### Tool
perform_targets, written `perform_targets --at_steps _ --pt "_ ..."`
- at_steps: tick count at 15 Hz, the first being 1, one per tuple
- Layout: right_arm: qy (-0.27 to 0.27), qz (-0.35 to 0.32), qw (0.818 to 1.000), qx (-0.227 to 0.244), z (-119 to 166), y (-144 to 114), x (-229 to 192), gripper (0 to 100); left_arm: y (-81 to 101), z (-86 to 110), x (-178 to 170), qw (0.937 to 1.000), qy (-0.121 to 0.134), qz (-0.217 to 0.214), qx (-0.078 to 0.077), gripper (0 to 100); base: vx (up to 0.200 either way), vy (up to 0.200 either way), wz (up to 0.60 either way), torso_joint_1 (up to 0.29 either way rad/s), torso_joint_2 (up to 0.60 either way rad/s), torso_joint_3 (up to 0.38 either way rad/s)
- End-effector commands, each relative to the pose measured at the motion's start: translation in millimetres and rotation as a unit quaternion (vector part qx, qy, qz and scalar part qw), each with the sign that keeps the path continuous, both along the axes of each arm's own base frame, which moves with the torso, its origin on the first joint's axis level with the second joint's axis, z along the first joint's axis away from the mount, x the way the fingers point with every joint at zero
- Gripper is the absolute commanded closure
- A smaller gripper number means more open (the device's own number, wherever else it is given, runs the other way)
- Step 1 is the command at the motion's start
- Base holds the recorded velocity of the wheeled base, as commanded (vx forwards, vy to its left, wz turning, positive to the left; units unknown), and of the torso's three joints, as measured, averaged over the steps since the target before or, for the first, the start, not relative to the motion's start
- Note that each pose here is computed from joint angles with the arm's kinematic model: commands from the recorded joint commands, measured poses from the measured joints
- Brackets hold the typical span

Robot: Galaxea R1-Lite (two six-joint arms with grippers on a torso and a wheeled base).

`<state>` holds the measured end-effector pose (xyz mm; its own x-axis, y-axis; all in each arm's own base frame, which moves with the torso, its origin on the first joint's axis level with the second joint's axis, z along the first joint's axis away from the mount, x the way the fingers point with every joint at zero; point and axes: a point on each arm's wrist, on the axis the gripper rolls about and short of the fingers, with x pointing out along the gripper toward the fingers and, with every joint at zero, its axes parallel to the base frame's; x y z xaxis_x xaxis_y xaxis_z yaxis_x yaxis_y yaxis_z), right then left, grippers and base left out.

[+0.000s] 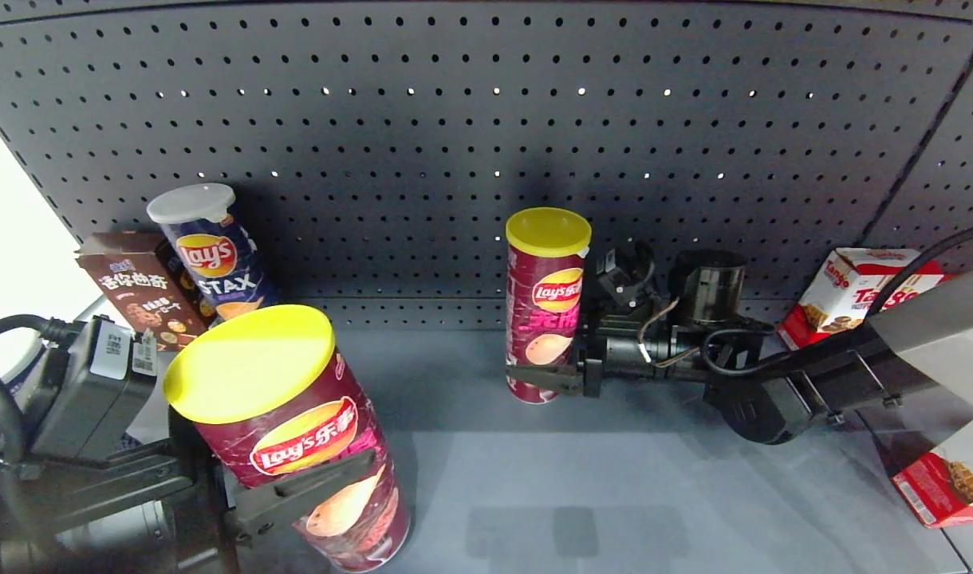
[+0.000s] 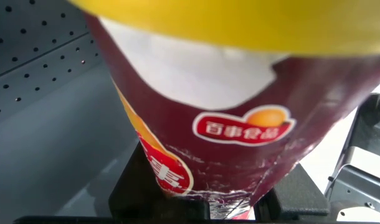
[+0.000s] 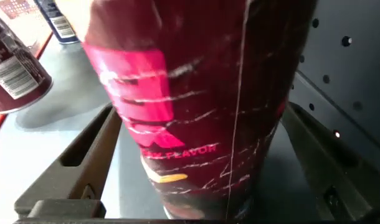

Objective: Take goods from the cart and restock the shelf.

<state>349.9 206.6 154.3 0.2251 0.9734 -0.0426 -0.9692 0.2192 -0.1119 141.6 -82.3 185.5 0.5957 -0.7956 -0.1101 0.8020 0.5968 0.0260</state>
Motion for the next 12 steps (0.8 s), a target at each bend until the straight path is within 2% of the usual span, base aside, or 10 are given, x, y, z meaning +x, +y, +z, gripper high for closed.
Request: perform_targets --at_steps 1,6,9,12 --pt "0.001 0.004 1.000 -0.001 -4 4 1 100 0.5 -0.1 0 1.0000 0.000 0.001 0.000 100 0.000 0.000 0.00 0.000 0.00 0.000" --pt "0.006 0.001 1.000 -0.004 -5 4 -4 100 2.2 -7.1 -3 0.9999 0.011 0.002 0.005 100 0.000 0.000 0.00 0.000 0.00 0.000" --pt "-0.006 -0.011 1.000 0.002 13 -2 -19 100 2.6 -5.7 -4 1.0000 0.008 0.002 0.003 100 0.000 0.000 0.00 0.000 0.00 0.000" --pt "0.007 -0.047 0.999 0.006 33 -9 -66 100 3.0 -4.6 -4 1.0000 0.005 0.002 0.002 100 0.000 0.000 0.00 0.000 0.00 0.000"
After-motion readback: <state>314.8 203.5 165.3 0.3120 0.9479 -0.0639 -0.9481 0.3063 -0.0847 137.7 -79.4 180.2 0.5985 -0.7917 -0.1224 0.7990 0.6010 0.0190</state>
